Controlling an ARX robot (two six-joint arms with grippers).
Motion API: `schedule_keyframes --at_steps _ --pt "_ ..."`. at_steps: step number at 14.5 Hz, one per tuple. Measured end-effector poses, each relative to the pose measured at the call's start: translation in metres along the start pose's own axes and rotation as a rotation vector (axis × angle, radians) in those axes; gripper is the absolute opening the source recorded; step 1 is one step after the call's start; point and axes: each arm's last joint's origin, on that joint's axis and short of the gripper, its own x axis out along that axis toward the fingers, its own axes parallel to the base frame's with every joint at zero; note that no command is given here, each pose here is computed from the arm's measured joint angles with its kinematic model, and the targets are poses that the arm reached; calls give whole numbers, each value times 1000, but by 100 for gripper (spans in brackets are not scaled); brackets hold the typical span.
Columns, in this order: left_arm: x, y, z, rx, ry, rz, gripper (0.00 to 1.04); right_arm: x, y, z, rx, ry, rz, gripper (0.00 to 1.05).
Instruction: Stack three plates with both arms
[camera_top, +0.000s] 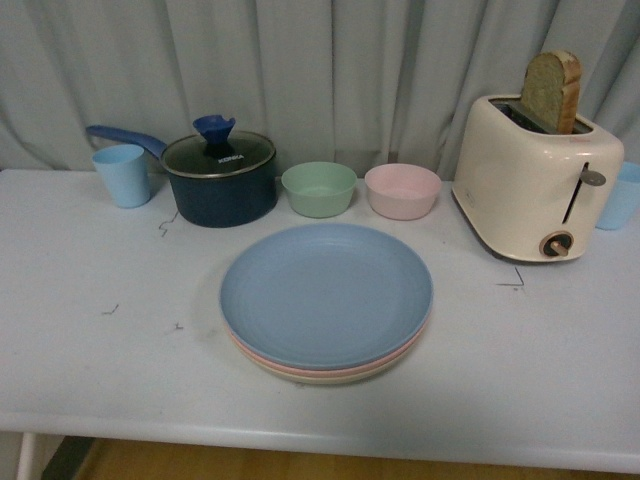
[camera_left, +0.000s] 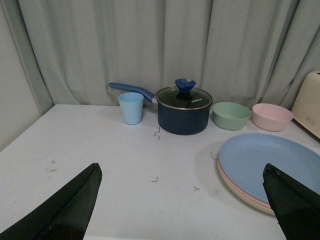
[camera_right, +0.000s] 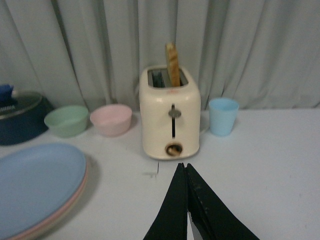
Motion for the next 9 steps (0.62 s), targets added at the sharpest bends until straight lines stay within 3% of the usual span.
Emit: schedule_keyframes --at_steps 9 --pt "0 0 0 0 0 0 98 -36 0 8 0 -26 0 2"
